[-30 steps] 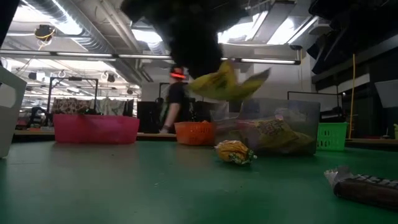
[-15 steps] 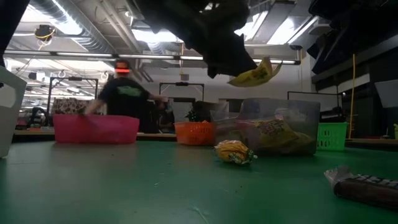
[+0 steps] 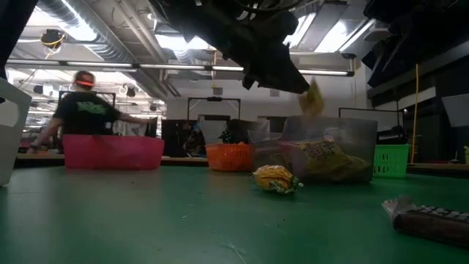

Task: Sort candy
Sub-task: Put the yellow candy pack into the black bin, then put the orange chocolate into the green bin

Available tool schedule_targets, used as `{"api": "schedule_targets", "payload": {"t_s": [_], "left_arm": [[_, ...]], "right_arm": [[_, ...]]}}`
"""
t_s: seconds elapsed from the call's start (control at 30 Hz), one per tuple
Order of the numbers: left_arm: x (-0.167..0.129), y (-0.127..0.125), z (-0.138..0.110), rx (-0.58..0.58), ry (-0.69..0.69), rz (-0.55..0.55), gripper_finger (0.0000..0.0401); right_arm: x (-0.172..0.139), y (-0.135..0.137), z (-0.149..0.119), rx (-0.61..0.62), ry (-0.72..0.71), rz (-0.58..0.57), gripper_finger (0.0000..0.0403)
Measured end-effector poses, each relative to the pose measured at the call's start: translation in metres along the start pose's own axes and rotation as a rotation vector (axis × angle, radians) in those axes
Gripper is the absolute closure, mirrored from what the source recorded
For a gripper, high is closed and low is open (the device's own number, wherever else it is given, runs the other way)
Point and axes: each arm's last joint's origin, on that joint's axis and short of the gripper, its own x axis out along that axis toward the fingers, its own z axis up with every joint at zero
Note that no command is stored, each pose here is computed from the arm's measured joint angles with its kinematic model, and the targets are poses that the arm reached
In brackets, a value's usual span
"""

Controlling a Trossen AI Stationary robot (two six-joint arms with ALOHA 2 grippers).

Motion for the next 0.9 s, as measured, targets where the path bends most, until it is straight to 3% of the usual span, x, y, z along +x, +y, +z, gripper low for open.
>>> {"api": "schedule_targets", "payload": {"t_s": [0.4, 0.63, 0.9], "left_arm": [[0.000, -0.001, 0.000, 0.000, 0.002, -0.024, 0.0256], [-0.004, -0.011, 0.002, 0.076, -0.014, -0.053, 0.0246], [-0.011, -0.050, 0.001, 0.154, -0.047, -0.134, 0.0246]], "right_arm": [[0.000, 0.000, 0.000, 0.000, 0.000, 0.000, 0.0265], [0.000, 0.000, 0.000, 0.001, 0.001, 0.000, 0.0265], [0.000, 0.000, 0.000, 0.000, 0.005, -0.002, 0.0265]]}}
